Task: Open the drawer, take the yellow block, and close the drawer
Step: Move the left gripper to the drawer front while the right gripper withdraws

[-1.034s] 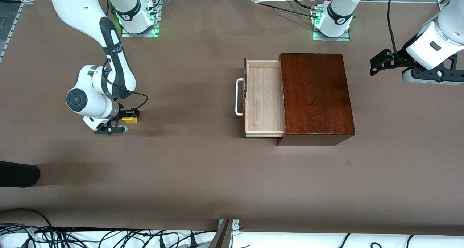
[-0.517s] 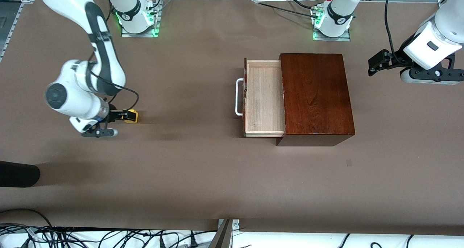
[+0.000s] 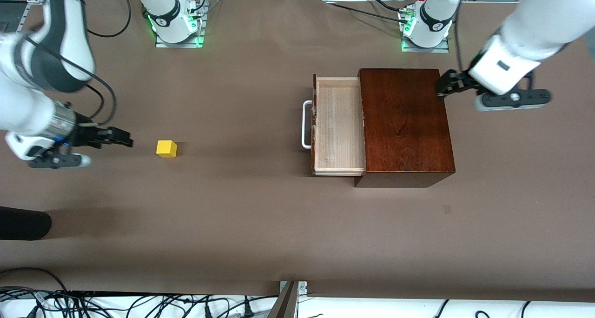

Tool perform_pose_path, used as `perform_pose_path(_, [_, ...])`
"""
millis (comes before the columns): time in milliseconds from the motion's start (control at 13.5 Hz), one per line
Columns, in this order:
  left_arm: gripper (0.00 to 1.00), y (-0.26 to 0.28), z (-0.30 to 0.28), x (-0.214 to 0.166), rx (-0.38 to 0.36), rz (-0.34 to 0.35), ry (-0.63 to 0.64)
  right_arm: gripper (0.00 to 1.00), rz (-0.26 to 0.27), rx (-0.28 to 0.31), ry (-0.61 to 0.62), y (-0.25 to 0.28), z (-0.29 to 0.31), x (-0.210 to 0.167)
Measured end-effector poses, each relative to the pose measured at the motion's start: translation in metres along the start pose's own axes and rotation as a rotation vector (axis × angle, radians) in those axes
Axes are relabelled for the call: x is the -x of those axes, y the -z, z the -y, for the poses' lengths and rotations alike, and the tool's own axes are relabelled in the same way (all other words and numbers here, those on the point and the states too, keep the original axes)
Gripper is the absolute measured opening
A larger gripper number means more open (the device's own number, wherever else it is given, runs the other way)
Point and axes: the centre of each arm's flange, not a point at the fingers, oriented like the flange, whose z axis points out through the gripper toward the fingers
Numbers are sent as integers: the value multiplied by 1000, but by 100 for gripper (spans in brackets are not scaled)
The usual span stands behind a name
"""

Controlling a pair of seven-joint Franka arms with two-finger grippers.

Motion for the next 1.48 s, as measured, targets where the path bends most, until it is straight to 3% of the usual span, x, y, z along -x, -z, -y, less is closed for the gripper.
perform_pose_path(222, [100,-25,-63,16,-2,17,112,100,12,24,19,45,12,5])
perform_pose_path(443, [100,-58,-127,29,11,21,226,100,71,27,9,56,6,16])
perform_pose_path(739, [100,-109,-205,56,22,40,369,100,66,9,-17,92,-7,40])
perform_pose_path(1034, [100,-145,-269,84,15,70,538,100,93,6,-9,89,-13,46])
perform_pose_path(1478, [100,-197,-319,100,-13,108,696,100,48,18,9,79,-4,81])
